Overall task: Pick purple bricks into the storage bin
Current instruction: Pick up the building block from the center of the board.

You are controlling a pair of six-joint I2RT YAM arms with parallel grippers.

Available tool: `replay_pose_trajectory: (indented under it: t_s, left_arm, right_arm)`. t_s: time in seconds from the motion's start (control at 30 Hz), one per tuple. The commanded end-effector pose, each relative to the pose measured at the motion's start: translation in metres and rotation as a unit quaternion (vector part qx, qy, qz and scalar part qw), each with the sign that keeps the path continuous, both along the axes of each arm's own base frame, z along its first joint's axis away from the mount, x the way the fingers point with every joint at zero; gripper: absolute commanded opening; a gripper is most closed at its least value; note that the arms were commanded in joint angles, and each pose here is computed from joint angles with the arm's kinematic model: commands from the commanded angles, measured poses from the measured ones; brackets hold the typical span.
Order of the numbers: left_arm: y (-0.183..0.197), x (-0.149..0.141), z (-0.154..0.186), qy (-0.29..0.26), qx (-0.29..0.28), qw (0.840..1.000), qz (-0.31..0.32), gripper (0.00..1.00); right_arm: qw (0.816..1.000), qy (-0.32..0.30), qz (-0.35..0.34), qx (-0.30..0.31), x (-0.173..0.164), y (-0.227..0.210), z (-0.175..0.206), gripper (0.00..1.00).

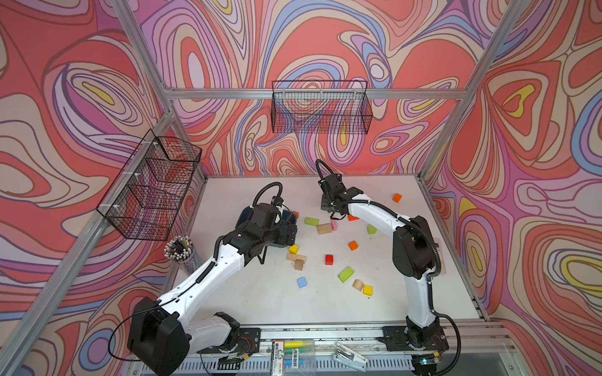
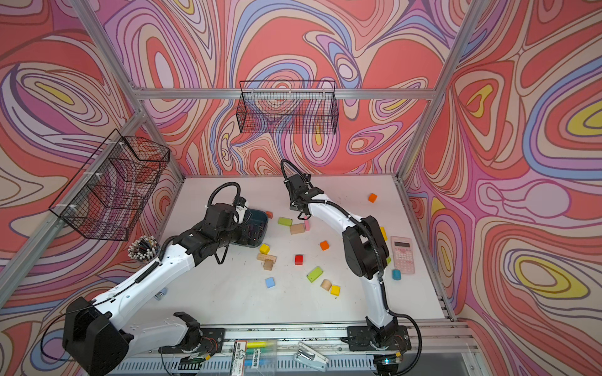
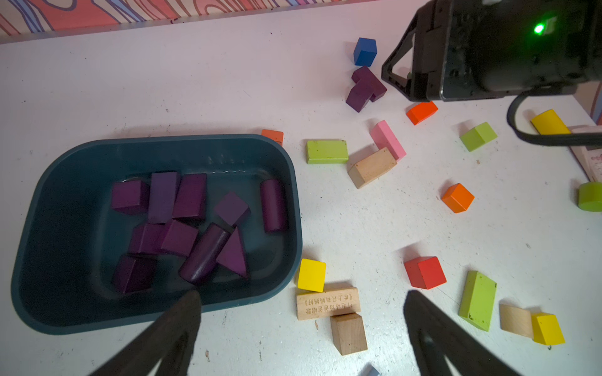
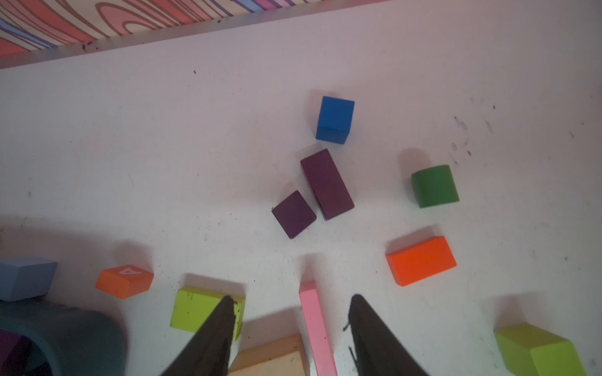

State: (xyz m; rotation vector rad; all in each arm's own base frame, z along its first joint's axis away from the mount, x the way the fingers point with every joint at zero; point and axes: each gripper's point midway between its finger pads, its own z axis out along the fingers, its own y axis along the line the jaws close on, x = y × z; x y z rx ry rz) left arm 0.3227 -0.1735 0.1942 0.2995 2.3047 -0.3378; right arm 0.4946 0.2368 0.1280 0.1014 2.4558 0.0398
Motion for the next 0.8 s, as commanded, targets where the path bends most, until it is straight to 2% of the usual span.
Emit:
replay_pose_trajectory:
  t_s: [0.0,0.33,0.53,0.77]
  left_arm:
    - [-0.001,0.001,0.006,-0.002,0.009,1.0,-0.006,1.0]
    - [0.003,0.005,-0.002,-0.009,0.031,0.999,-0.003,1.0]
    - [0.013,0.004,-0.01,0.001,0.051,0.999,0.016,1.0]
    - [0.02,0.002,-0.002,0.026,0.078,0.996,0.024,1.0]
  right_arm:
    - [0.996,0.038,0.059,-0.053,-0.001,-0.003,-0.016,0.57]
    - [0.984,0.065,0.13,-0.101,0.005,0.001,-0.028,0.58]
    - [0.982,0.079,0.15,-0.088,0.007,-0.002,-0.042,0.58]
    - [0.977,0.095,0.171,-0.083,0.011,-0.005,-0.059,0.58]
